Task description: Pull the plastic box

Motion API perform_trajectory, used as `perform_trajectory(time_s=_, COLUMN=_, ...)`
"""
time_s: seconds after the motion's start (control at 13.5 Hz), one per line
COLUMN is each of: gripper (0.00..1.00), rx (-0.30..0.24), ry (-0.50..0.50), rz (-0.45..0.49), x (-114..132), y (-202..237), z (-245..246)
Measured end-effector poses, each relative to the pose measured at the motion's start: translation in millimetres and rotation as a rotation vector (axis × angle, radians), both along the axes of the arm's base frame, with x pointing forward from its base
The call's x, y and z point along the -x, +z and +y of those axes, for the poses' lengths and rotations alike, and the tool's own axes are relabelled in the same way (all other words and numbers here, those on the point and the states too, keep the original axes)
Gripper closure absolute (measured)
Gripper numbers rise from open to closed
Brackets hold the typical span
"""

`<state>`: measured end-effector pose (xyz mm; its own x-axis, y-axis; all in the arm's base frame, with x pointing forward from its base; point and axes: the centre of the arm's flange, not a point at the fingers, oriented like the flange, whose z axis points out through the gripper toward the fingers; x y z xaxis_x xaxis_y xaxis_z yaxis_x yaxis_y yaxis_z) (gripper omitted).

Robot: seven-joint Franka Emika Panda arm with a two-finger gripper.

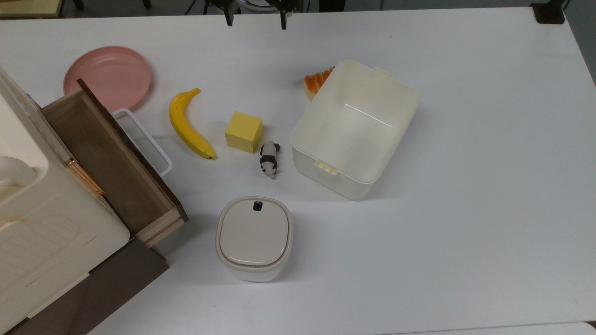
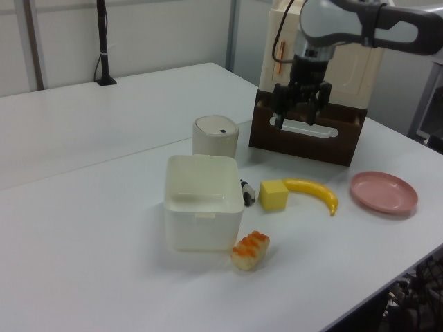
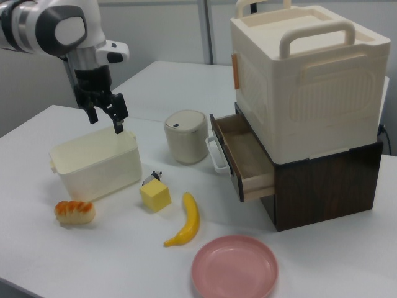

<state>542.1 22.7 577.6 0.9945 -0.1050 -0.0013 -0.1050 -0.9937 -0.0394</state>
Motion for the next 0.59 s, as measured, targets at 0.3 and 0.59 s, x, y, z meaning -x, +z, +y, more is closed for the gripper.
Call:
perform_trajectory(time_s=0.3, gripper=0.00, rx=-0.001, ry=0.003, rz=0.000, x=-10.8, y=-14.5, z=2.4)
perform_trajectory(time_s=0.59, gripper=0.00, rx=-0.001, ry=0.014, rz=-0.005, x=-11.3, y=-13.1, z=7.1)
